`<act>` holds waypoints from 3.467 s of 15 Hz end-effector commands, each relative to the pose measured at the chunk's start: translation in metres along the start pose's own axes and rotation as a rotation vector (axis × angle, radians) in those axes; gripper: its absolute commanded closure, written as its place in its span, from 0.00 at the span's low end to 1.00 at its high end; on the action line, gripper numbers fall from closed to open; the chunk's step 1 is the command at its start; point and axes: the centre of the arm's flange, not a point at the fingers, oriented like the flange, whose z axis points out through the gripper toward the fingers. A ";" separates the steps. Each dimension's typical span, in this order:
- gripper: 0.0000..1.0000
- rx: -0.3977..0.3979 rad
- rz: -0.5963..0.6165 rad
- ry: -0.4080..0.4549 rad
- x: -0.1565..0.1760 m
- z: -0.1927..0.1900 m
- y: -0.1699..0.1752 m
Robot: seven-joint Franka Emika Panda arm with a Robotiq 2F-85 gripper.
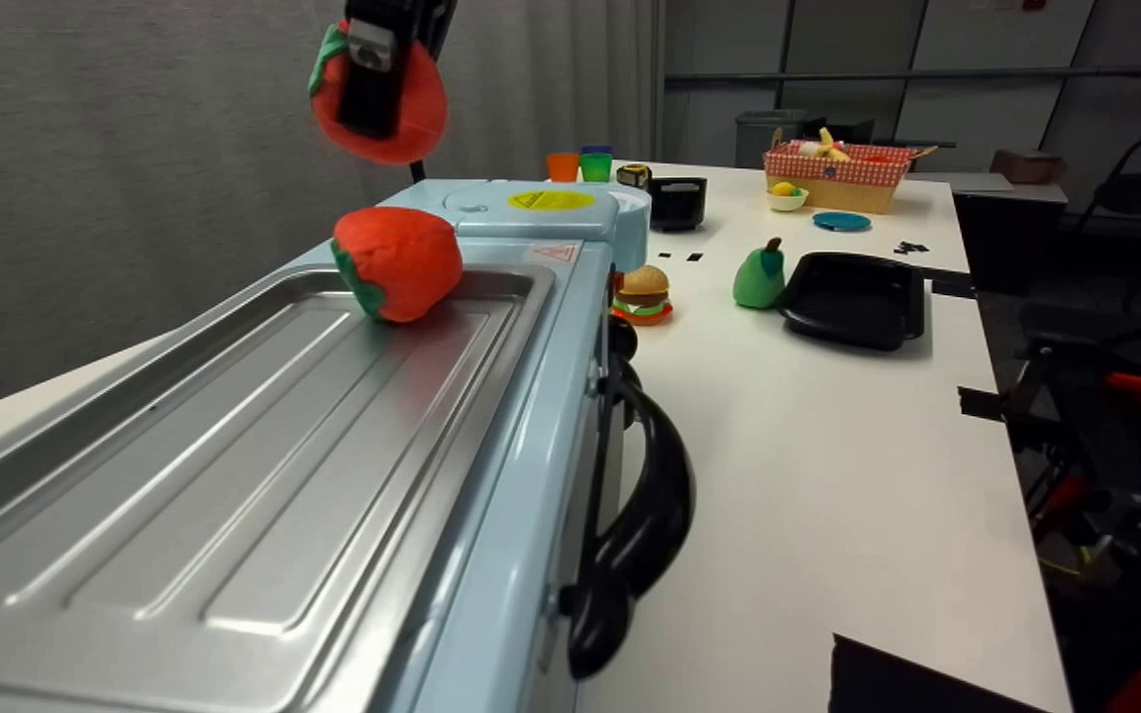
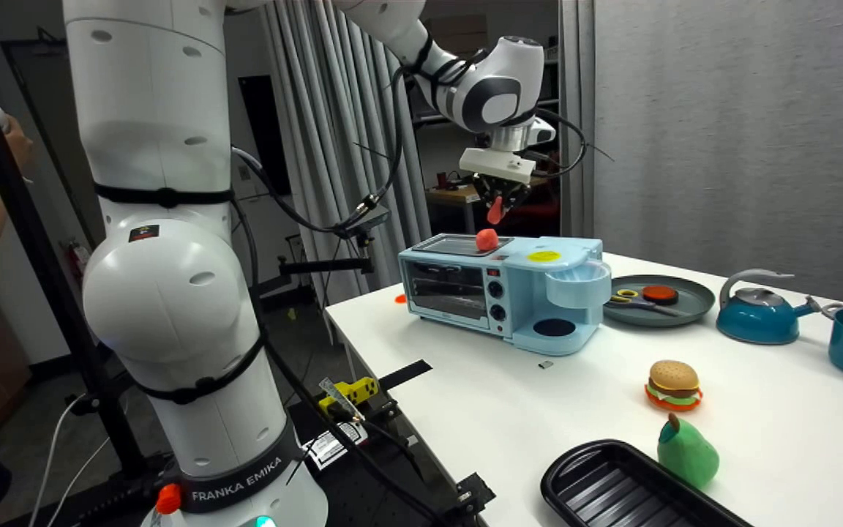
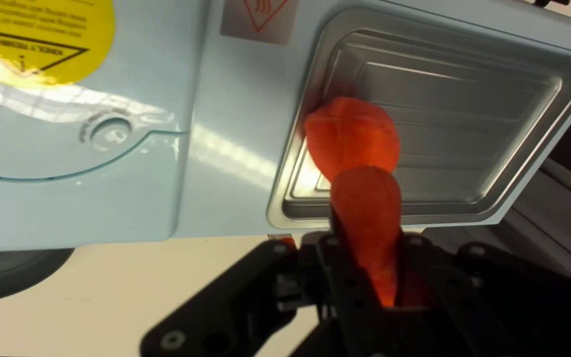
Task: Move the orange plushie from the black plate to the top of the oven
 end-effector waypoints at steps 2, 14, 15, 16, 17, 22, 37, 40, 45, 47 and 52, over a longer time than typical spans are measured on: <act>0.96 0.085 -0.067 -0.037 0.004 0.014 -0.026; 0.56 0.153 -0.165 -0.113 0.001 0.037 -0.068; 0.53 0.155 -0.169 -0.117 0.001 0.037 -0.068; 0.46 0.156 -0.172 -0.120 0.000 0.038 -0.068; 0.39 0.156 -0.174 -0.122 0.000 0.038 -0.068; 0.02 0.155 -0.174 -0.132 -0.001 0.040 -0.063; 0.00 0.038 -0.124 -0.086 0.000 -0.010 -0.017; 0.00 -0.008 -0.101 -0.054 -0.005 -0.035 0.000; 0.00 -0.121 -0.046 -0.005 -0.028 -0.083 0.040; 0.00 -0.165 -0.010 0.008 -0.043 -0.103 0.059; 0.00 -0.208 0.100 0.018 -0.082 -0.135 0.100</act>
